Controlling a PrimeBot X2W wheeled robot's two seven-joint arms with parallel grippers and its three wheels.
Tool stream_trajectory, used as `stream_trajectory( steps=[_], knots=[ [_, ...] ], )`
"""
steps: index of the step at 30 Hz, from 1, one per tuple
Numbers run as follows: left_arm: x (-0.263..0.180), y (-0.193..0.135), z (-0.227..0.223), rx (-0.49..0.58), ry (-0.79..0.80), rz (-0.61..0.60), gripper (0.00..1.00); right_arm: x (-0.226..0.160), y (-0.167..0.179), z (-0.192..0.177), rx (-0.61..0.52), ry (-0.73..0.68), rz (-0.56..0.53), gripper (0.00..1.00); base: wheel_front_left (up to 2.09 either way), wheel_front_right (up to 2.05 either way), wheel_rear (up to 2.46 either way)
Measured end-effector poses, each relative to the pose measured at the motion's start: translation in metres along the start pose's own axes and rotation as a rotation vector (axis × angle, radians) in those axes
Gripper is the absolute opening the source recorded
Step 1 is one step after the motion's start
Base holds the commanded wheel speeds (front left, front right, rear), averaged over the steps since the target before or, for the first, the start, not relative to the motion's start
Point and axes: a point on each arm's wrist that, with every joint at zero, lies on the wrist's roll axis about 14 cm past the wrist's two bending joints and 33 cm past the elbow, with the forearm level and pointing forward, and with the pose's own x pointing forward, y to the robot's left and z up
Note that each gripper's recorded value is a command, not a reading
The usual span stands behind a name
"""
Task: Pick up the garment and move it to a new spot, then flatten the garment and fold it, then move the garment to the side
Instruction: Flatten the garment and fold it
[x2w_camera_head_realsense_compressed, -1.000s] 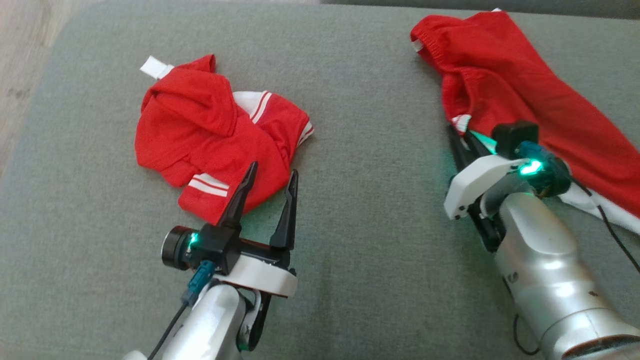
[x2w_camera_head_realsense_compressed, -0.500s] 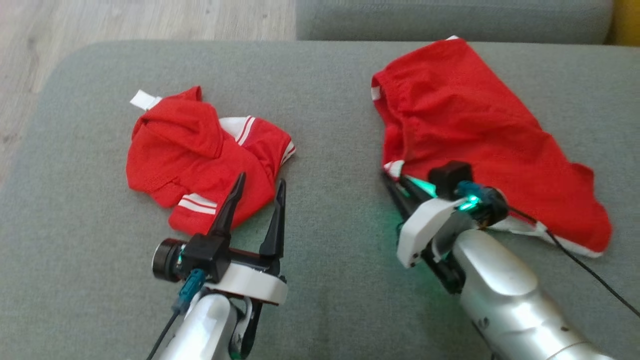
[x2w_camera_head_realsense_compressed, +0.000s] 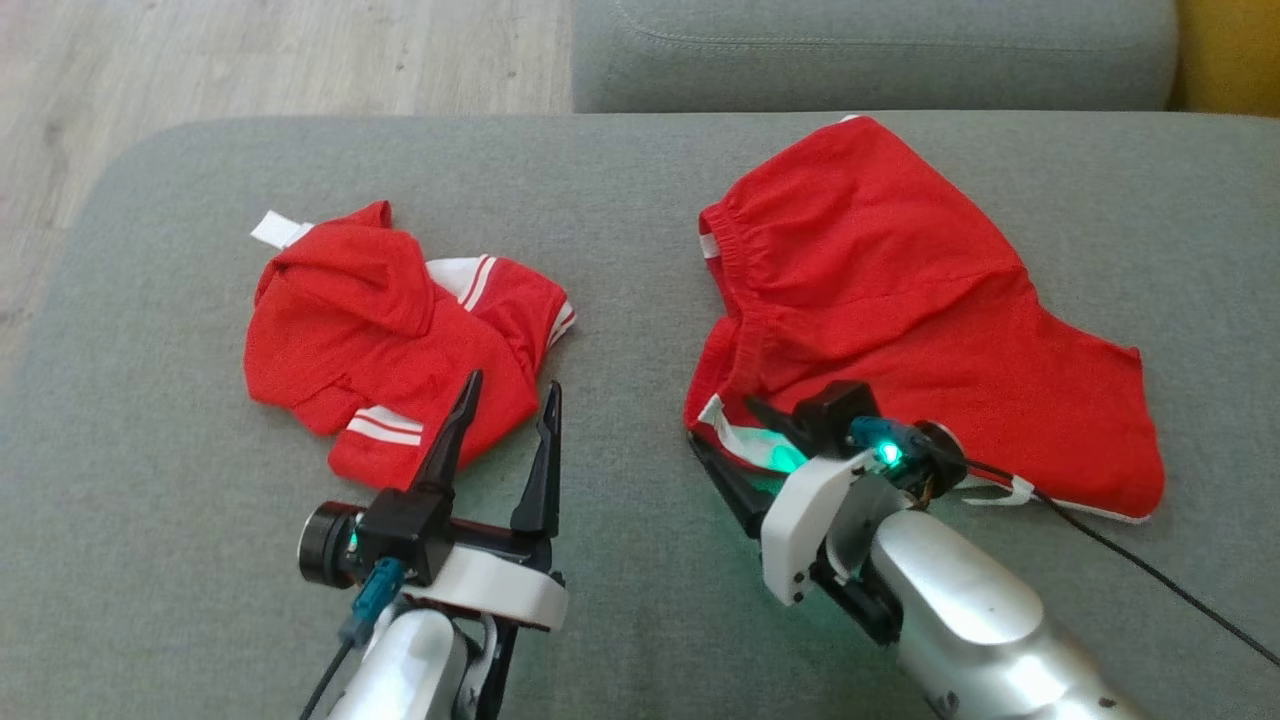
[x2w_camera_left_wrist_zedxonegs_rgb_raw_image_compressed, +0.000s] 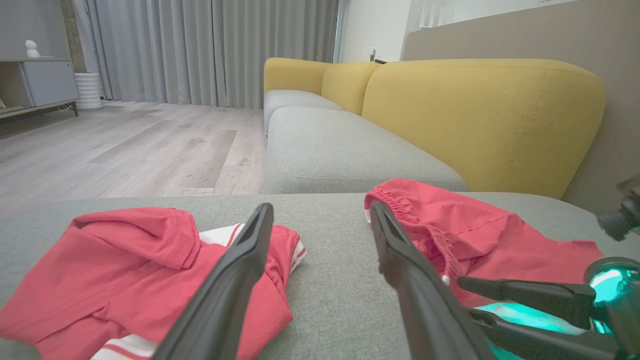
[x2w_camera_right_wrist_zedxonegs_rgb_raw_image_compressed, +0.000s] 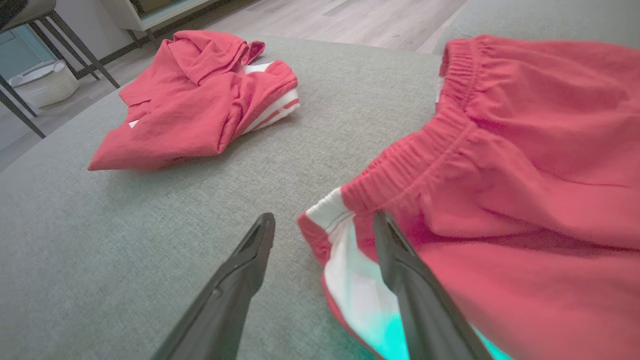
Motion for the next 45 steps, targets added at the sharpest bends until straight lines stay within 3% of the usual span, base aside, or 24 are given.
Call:
stream_trajectory(
  steps=[5, 11, 17, 21, 26, 32, 38, 45],
  knots=[
    [0.002, -0.004, 0.003, 0.006, -0.01, -0.014, 1.0, -0.008, -0.024, 0.009, -0.008, -0.031, -0.077, 1.0, 0.0, 0.0, 0.0],
    [0.002, -0.011, 0.005, 0.002, -0.018, -0.031, 1.0, -0.033, -0.071, 0.026, 0.03, -0.129, -0.243, 1.0, 0.0, 0.0, 0.0],
    [0.003, -0.021, 0.007, -0.001, -0.023, -0.06, 1.0, -0.097, -0.139, 0.014, 0.171, -0.261, -0.525, 1.0, 0.0, 0.0, 0.0],
    [0.005, -0.027, 0.002, -0.006, -0.011, -0.076, 1.0, -0.139, -0.164, -0.018, 0.24, -0.265, -0.675, 1.0, 0.0, 0.0, 0.0],
    [0.008, -0.031, -0.002, -0.005, 0.0, -0.092, 1.0, -0.156, -0.167, -0.042, 0.297, -0.241, -0.731, 1.0, 0.0, 0.0, 0.0],
    [0.011, -0.031, -0.013, -0.014, 0.029, -0.1, 1.0, -0.153, -0.189, -0.032, 0.328, -0.231, -0.768, 1.0, 0.0, 0.0, 0.0],
    [0.012, -0.024, -0.022, -0.013, 0.056, -0.086, 1.0, -0.132, -0.209, -0.041, 0.388, -0.096, -0.77, 1.0, 0.0, 0.0, 0.0],
    [0.014, -0.013, -0.025, -0.006, 0.065, -0.061, 1.0, -0.107, -0.208, -0.073, 0.447, 0.113, -0.735, 1.0, 0.0, 0.0, 0.0]
  ],
)
